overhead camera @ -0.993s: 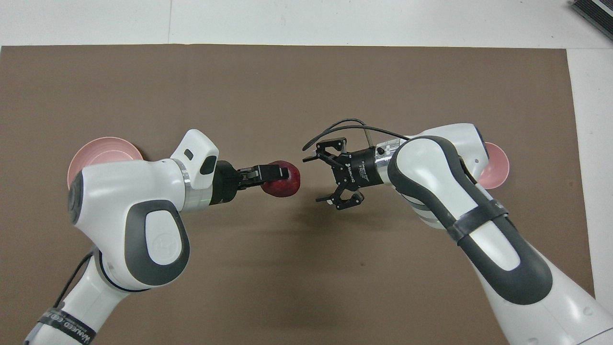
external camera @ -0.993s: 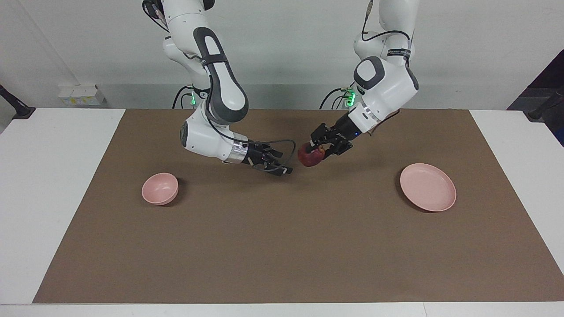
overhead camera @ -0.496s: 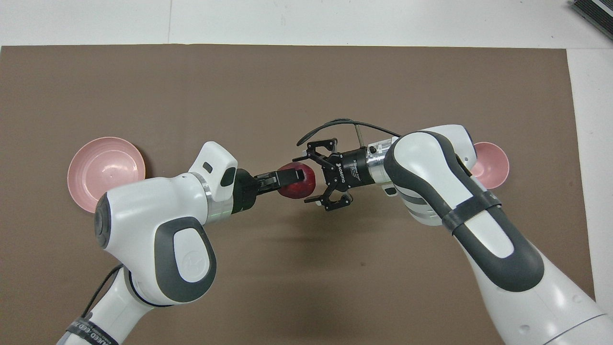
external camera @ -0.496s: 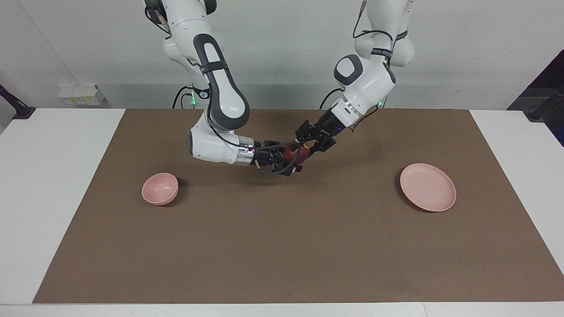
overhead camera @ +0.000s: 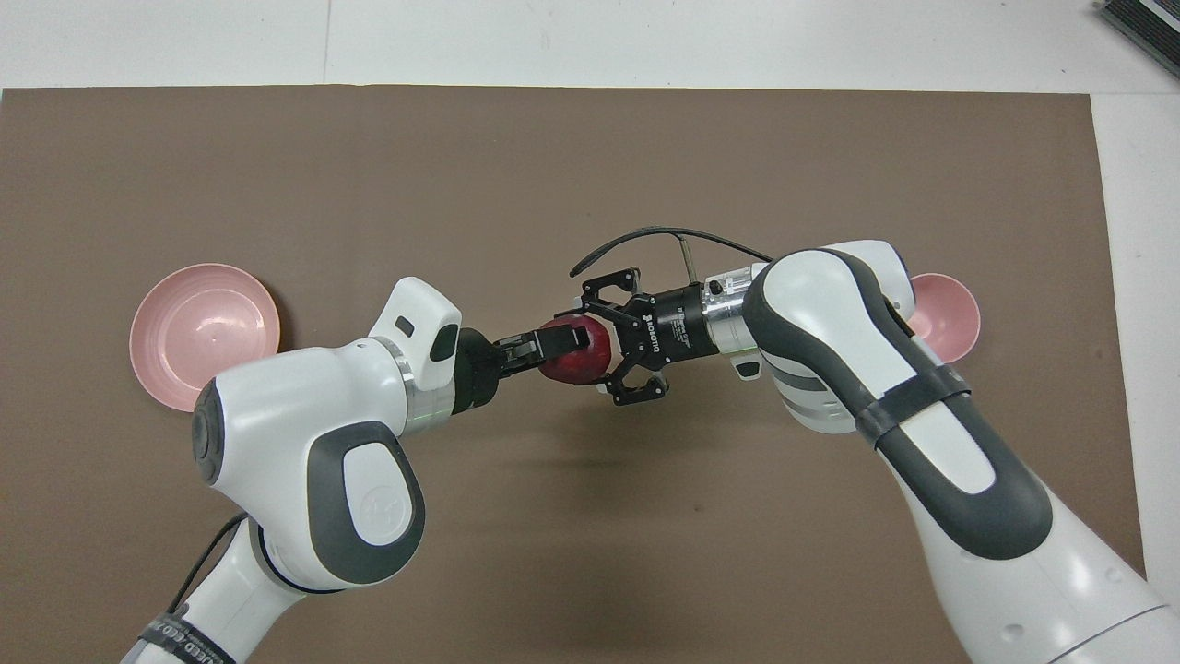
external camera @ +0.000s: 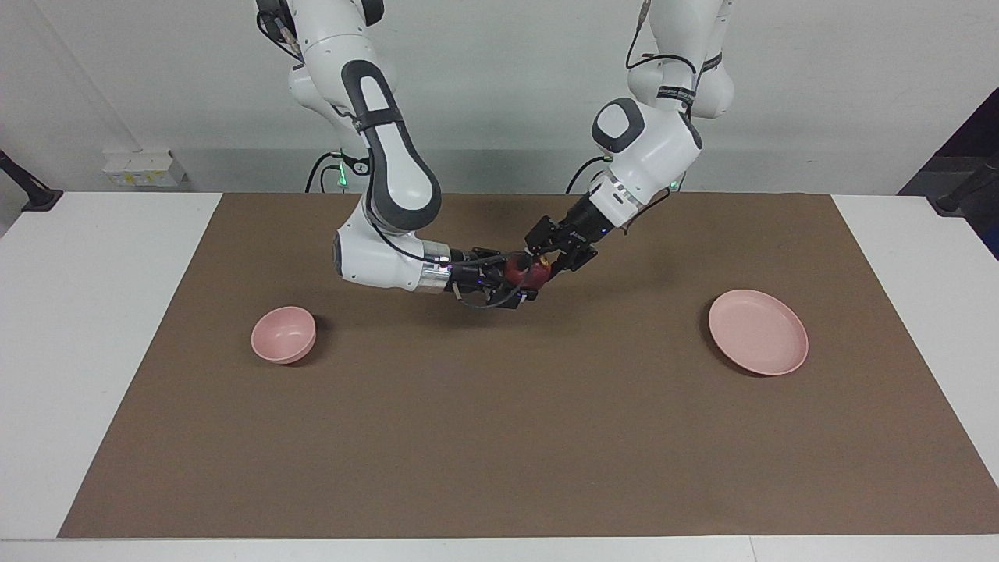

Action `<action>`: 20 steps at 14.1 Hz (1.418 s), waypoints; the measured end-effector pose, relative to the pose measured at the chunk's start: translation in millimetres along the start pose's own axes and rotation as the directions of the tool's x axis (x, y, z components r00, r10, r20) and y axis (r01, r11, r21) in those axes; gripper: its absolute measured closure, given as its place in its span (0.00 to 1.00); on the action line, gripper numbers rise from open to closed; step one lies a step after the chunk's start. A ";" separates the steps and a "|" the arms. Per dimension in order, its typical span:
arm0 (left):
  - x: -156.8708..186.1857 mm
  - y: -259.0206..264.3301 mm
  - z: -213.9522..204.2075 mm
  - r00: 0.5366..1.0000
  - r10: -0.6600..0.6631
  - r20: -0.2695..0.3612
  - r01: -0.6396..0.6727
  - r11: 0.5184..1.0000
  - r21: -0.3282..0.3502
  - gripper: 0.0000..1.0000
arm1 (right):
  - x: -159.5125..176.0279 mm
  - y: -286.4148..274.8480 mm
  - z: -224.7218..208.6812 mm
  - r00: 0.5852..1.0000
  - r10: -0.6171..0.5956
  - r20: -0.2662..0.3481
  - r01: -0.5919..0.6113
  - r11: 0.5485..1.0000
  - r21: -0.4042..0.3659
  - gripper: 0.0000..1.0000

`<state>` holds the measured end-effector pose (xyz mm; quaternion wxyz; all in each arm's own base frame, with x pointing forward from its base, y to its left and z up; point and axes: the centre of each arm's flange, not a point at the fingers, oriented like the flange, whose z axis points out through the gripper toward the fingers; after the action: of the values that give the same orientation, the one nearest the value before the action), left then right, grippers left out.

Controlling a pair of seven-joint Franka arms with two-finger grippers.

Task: Move apple from plate to bowl
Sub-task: 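Open the left gripper and pull back while the right gripper holds the apple, then move the apple with the right gripper over the small pink bowl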

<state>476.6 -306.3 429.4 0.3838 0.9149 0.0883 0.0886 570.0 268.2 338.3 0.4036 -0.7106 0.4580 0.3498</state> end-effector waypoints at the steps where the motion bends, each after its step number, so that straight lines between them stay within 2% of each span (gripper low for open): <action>1: 0.0 0.0 0.1 1.000 -0.001 0.000 0.001 1.000 0.000 0.28 | 0.0 0.0 0.0 1.000 0.000 0.000 0.000 1.000 0.000 0.22; 2: -0.1 0.0 0.3 1.000 -0.003 0.000 0.003 1.000 0.000 0.28 | 0.1 0.1 0.1 1.000 0.001 0.000 -0.001 1.000 0.000 0.22; 5: -4.2 3.8 3.0 1.000 -0.020 0.008 0.020 1.000 -0.001 0.00 | 0.2 -0.4 -0.5 1.000 0.001 -0.001 -0.001 1.000 0.002 0.22; 8: -2.3 4.9 -0.3 1.000 -0.022 0.002 0.022 1.000 -0.006 0.00 | 0.4 -3.3 -4.7 1.000 -0.004 -0.009 0.004 1.000 0.010 0.22; 11: 13.3 -2.1 -15.5 1.000 -0.005 -0.031 0.005 1.000 0.012 0.00 | 3.9 -13.7 -28.6 0.992 -0.077 -0.099 0.074 0.997 -0.034 0.22; 13: 34.2 -16.8 -31.2 0.996 0.064 -0.054 -0.059 0.995 0.084 0.00 | 3.6 -26.0 -56.0 0.972 -0.150 -0.181 0.138 0.988 -0.076 0.22; 15: 57.0 -37.5 -52.3 0.985 0.174 -0.022 -0.166 0.964 0.206 0.00 | 3.1 -34.6 -90.4 0.922 -0.253 -0.293 0.207 0.962 -0.180 0.22; 17: 79.9 -51.5 -83.3 0.955 0.286 0.070 -0.293 0.890 0.349 0.00 | 2.4 -40.1 -121.4 0.865 -0.335 -0.375 0.242 0.931 -0.273 0.22; 19: 105.4 -55.6 -132.1 0.927 0.332 0.176 -0.375 0.796 0.475 0.00 | 3.2 -43.8 -149.5 0.810 -0.422 -0.408 0.285 0.890 -0.355 0.22; 20: 116.6 -53.9 -159.0 0.918 0.336 0.209 -0.395 0.760 0.516 0.00 | 5.3 -44.0 -161.9 0.775 -0.474 -0.418 0.309 0.861 -0.404 0.22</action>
<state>548.0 -133.2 511.4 0.0851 0.9886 -0.0905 0.0853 633.5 132.7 414.3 0.2167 -0.9116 0.3255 0.1269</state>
